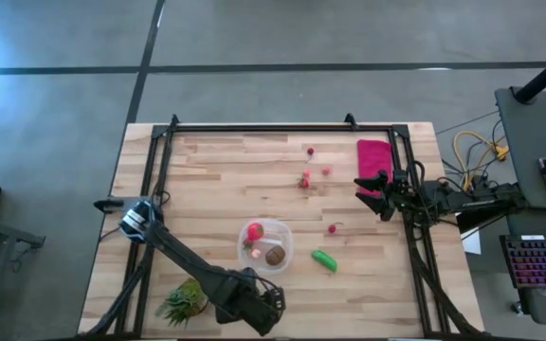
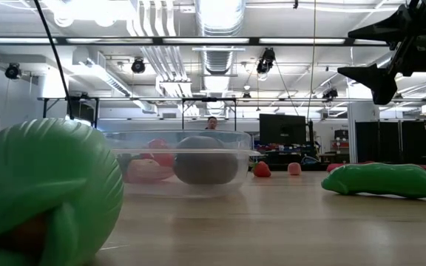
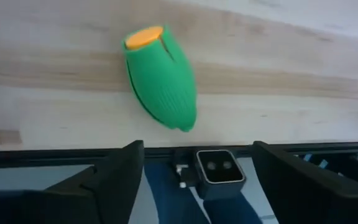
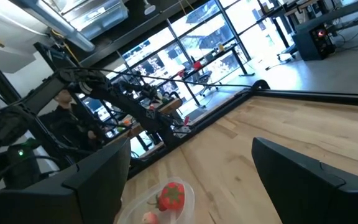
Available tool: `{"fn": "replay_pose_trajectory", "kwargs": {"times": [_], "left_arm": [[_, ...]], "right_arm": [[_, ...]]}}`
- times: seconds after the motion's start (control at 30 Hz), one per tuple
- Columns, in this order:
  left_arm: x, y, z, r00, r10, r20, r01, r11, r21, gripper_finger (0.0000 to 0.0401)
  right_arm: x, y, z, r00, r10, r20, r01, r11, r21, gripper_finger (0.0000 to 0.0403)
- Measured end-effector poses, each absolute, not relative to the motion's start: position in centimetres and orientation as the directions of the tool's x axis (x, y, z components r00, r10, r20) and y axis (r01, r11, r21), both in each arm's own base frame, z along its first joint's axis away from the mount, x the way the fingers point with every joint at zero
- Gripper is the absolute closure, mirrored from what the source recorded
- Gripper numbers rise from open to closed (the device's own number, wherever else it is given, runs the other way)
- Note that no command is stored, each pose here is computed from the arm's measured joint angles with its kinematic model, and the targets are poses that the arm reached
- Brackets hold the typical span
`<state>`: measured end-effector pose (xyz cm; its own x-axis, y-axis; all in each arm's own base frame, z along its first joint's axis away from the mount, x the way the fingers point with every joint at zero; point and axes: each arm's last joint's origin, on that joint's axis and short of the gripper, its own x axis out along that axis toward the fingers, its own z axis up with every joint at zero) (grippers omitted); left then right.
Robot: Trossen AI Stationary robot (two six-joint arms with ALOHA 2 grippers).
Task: Pick and placing Produce into tupperware
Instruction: Put the corn into the bin
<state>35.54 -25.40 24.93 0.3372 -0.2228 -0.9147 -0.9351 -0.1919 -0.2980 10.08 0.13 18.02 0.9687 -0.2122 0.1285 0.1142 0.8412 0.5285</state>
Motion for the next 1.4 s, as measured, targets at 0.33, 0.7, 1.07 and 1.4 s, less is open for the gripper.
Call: {"fn": "replay_pose_trajectory", "kwargs": {"times": [0.33,0.7,1.07,1.4], "left_arm": [[35.3,-25.3,24.0,0.293,-0.209,-0.933,-0.95,-0.177,-0.258,0.0115],[36.0,-25.5,21.6,0.327,-0.237,-0.915,-0.939,-0.19,-0.286,0.0115],[35.7,-24.7,20.2,0.279,-0.216,-0.936,-0.951,-0.196,-0.238,0.0115],[35.7,-24.3,19.6,0.266,-0.203,-0.942,-0.953,-0.2,-0.226,0.0115]], "right_arm": [[10.1,0.1,18.0,0.969,-0.212,0.129,0.114,0.841,0.528,0.0076],[10.1,0.1,18.0,0.969,-0.212,0.129,0.114,0.841,0.528,0.0076],[10.1,0.1,18.0,0.969,-0.212,0.129,0.114,0.841,0.528,0.0076],[10.1,0.1,18.0,0.969,-0.212,0.129,0.114,0.841,0.528,0.0076]]}}
